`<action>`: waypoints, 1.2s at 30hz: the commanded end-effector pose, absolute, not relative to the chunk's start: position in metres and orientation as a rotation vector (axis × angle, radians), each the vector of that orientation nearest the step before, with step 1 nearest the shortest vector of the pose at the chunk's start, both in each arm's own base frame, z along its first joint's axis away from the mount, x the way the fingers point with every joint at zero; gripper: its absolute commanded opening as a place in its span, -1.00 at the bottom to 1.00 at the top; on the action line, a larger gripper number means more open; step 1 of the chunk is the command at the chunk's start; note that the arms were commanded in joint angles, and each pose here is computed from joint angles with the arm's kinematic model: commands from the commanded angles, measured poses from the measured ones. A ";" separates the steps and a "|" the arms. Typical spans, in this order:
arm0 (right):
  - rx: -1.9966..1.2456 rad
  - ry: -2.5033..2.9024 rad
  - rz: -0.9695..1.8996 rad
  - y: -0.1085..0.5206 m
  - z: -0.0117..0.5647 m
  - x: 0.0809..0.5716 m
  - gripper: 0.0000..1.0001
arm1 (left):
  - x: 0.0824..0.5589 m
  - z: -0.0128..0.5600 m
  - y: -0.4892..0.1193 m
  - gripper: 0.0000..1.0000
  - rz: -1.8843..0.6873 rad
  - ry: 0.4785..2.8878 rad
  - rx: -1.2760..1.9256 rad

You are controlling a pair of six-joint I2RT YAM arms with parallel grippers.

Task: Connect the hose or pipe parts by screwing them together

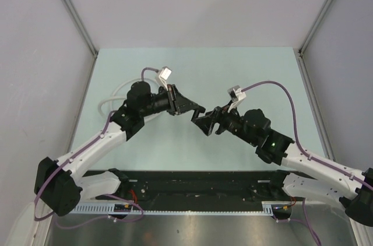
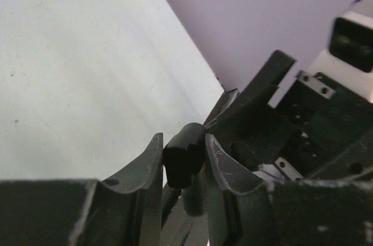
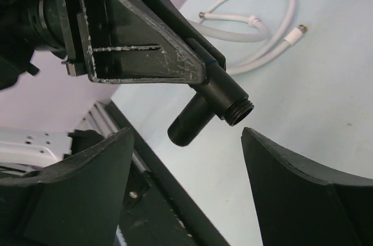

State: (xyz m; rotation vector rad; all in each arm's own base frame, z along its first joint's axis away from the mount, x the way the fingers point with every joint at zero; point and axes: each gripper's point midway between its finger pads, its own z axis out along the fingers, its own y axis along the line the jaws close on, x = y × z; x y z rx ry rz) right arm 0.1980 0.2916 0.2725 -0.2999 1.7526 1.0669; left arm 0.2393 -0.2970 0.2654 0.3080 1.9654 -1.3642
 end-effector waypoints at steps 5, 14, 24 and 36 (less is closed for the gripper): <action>-0.128 1.659 1.309 0.316 0.307 0.202 0.44 | 0.228 0.332 -0.290 -0.99 -1.512 1.663 0.229; -0.162 1.628 1.369 0.337 0.305 0.206 -0.33 | 0.223 0.331 -0.287 -0.99 -1.525 1.630 0.224; -0.685 1.601 1.310 0.304 0.287 0.192 -1.00 | 0.220 0.316 -0.266 0.46 -1.522 1.697 0.403; -1.014 1.674 1.319 0.284 0.274 0.183 -1.00 | 0.188 0.307 -0.268 0.49 -1.550 1.761 0.698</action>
